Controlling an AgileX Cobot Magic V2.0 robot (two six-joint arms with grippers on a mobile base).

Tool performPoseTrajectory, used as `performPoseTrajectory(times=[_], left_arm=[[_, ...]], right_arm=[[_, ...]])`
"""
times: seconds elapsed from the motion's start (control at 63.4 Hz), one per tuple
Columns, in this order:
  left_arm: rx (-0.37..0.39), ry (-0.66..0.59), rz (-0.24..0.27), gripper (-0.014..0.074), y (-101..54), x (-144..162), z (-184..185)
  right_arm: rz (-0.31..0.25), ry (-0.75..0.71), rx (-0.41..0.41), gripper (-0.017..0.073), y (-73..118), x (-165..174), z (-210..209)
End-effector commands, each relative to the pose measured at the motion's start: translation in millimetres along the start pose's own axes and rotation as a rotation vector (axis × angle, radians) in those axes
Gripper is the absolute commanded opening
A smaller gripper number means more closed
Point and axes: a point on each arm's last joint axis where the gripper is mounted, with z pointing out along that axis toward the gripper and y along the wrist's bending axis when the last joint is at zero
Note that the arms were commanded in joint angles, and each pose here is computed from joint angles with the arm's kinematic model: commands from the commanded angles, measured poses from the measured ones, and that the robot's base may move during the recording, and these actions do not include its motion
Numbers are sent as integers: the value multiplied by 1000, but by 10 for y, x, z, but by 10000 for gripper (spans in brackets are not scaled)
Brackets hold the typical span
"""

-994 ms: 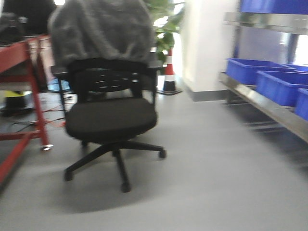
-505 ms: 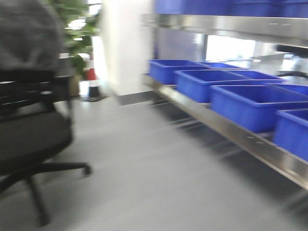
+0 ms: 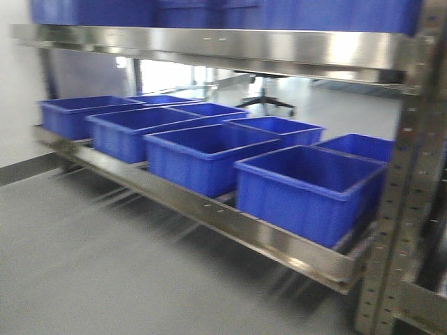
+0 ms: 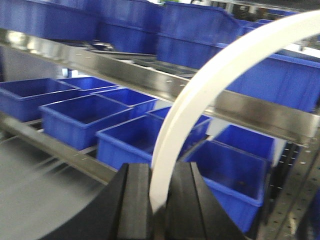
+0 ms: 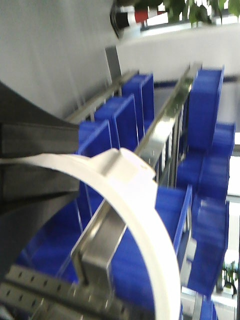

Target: Grab PVC pipe and place in blue bin

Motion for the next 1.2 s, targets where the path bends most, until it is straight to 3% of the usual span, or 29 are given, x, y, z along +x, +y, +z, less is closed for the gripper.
performPoseTrajectory(times=[0.0, 1.183], left_arm=[[3, -27, -4, -111, -3, -26, -9], [3, -27, -4, -111, -3, -26, -9]], right_arm=[[-16, -30, 1, -167, -1, -23, -12], [-16, -30, 1, -167, -1, -23, -12]])
